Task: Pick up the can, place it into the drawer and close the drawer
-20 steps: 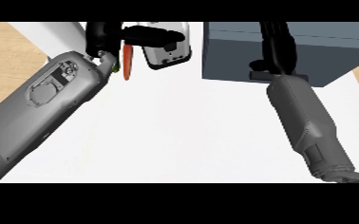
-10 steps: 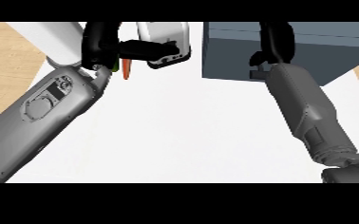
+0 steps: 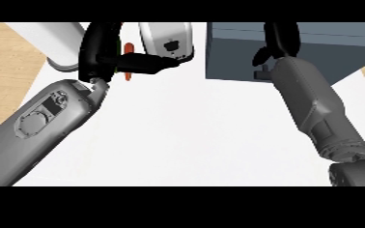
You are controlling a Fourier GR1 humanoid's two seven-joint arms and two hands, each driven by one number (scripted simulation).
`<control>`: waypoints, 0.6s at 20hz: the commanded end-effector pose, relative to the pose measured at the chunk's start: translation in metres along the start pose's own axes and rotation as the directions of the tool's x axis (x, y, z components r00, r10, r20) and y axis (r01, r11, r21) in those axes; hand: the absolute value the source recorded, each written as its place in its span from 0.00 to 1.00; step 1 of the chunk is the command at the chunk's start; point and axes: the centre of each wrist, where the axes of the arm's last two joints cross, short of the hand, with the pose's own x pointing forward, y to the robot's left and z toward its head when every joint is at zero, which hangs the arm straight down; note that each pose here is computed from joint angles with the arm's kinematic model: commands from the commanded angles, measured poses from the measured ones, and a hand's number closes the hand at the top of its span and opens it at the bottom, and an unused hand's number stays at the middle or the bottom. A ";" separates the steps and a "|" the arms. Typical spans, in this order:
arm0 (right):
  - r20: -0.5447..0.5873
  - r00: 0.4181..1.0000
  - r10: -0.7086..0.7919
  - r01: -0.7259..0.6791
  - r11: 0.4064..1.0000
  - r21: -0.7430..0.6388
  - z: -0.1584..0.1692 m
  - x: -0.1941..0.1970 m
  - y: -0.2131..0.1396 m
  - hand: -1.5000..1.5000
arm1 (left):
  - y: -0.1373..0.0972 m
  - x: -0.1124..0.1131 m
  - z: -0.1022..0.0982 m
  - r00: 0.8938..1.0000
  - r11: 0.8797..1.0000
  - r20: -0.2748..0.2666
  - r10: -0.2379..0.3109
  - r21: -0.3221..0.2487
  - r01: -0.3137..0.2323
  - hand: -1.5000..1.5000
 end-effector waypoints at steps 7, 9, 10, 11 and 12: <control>-0.010 0.898 -0.439 0.434 0.892 -0.128 -0.032 0.052 -0.020 0.00 | 0.020 -0.010 0.000 1.000 0.999 0.000 -0.015 0.037 0.015 0.00; -0.004 0.872 -0.489 0.485 0.867 -0.115 -0.028 0.075 -0.012 0.00 | 0.010 -0.020 0.011 1.000 0.999 -0.018 0.018 0.027 -0.017 0.00; -0.001 0.838 -0.546 0.541 0.831 -0.132 -0.028 0.069 -0.013 0.00 | 0.024 -0.026 0.005 1.000 0.998 -0.019 -0.020 0.056 0.021 0.00; -0.035 0.814 -0.579 0.570 0.810 -0.138 -0.025 0.066 -0.010 0.00 | 0.014 -0.026 0.014 1.000 0.999 -0.011 -0.004 0.034 0.004 0.00; -0.025 0.792 -0.610 0.601 0.786 -0.146 -0.032 0.048 -0.021 0.00 | 0.008 -0.022 0.015 1.000 1.000 -0.017 0.002 0.020 -0.002 0.00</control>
